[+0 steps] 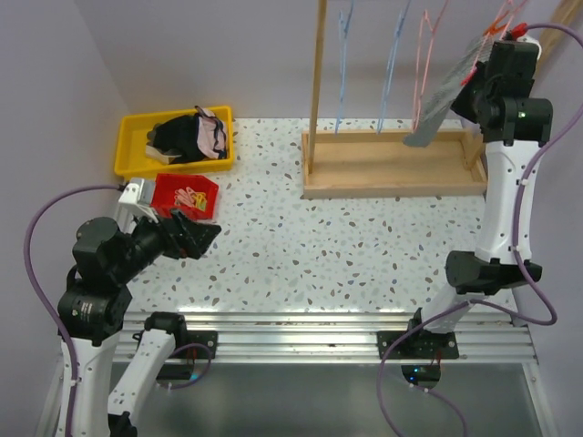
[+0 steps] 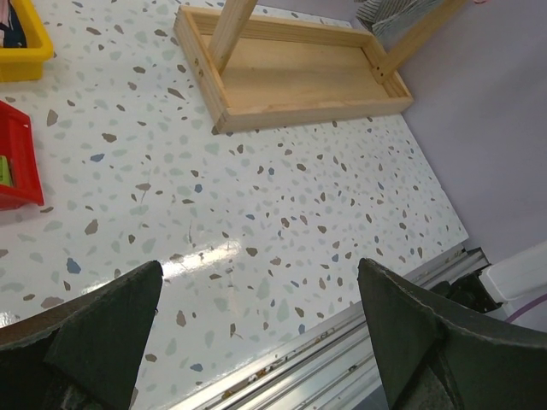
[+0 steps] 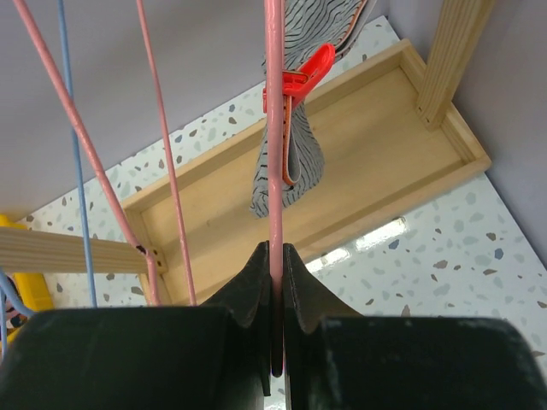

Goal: Remove the underwear clipped to the hanger

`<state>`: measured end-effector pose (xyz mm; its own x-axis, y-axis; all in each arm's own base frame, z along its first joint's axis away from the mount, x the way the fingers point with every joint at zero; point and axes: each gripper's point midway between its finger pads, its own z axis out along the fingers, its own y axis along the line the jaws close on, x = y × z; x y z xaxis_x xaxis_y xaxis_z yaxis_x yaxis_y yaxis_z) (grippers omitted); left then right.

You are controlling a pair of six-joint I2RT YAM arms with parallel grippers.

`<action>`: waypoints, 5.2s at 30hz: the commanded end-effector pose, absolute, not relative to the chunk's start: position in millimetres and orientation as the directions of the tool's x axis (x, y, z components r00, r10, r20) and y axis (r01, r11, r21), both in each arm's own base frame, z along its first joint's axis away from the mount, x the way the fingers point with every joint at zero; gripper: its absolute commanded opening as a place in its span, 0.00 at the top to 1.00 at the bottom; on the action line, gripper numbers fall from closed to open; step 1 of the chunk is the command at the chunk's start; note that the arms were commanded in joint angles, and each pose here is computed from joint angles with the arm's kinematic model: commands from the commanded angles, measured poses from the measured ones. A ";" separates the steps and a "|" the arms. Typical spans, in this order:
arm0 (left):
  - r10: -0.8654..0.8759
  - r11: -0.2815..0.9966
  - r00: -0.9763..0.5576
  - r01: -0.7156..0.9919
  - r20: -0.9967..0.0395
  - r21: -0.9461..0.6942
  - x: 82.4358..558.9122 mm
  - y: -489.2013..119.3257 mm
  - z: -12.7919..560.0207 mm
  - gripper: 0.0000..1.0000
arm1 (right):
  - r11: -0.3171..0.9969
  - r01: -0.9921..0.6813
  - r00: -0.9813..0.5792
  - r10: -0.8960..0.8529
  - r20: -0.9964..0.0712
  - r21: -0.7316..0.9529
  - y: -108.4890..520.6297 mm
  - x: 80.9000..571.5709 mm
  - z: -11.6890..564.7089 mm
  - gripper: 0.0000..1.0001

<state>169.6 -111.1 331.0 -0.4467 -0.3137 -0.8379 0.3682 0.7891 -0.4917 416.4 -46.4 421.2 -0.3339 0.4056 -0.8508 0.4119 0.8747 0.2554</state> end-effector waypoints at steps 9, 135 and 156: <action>-0.291 0.773 -0.436 0.418 -0.852 -0.478 176.1 -117.6 338.0 0.00 | 0.879 0.368 -0.222 0.400 -0.889 0.304 -37.2 349.2 462.4 1.00; -0.262 0.615 -0.461 0.597 -0.848 -0.515 205.1 -394.8 327.4 0.00 | 0.853 0.155 -0.748 0.431 -0.504 0.499 70.4 88.5 223.9 1.00; -0.455 0.668 -0.516 0.341 -0.725 -0.662 164.5 -233.6 277.3 0.00 | 0.914 -0.070 -0.744 0.218 -0.631 0.399 74.6 130.7 248.3 1.00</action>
